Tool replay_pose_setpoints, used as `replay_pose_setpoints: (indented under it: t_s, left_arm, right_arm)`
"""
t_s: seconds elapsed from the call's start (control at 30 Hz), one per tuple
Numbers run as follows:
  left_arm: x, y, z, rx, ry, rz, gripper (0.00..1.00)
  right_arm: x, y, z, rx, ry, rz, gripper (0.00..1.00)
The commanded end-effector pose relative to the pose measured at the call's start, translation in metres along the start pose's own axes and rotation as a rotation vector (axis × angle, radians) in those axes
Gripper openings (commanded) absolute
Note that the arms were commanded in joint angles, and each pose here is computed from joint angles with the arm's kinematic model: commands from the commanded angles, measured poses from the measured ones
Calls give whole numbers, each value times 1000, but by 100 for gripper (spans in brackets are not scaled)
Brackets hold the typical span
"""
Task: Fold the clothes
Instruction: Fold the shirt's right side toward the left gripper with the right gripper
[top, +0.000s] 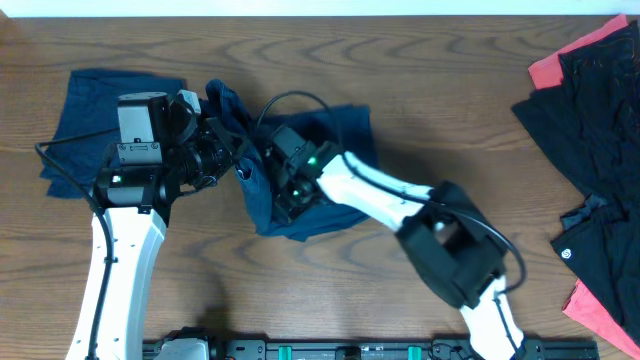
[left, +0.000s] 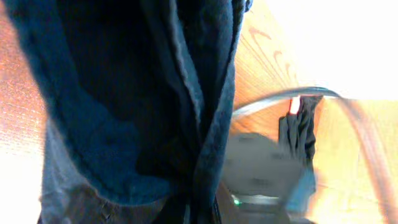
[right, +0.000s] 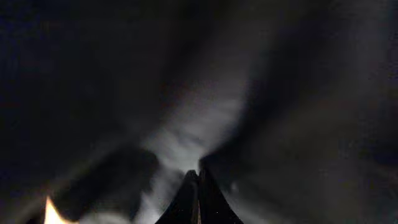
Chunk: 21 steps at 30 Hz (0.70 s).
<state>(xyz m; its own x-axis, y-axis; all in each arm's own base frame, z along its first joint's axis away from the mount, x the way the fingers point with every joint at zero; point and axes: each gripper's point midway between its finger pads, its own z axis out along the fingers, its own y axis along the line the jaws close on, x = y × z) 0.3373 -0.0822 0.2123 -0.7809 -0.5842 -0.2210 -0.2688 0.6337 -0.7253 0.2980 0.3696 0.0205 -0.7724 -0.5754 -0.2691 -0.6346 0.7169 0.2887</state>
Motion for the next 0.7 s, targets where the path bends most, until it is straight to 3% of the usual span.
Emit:
replay_pose_setpoints:
  t_s: [0.0, 0.13, 0.33, 0.67]
  left_arm:
    - [-10, -9, -8, 11, -43, 15, 5]
    - [-10, -9, -8, 11, -43, 17, 6]
    - [-11, -10, -8, 10, -52, 20, 6]
    - [-17, -16, -8, 34, -75, 42, 6]
  right_arm:
    - [-37, -59, -81, 233, -184, 44, 1]
    - [-24, -112, -108, 315, -153, 119, 1]
    - [18, -173, -104, 354, -9, 259, 1]
    - [50, -191, -60, 336, 143, 301, 1]
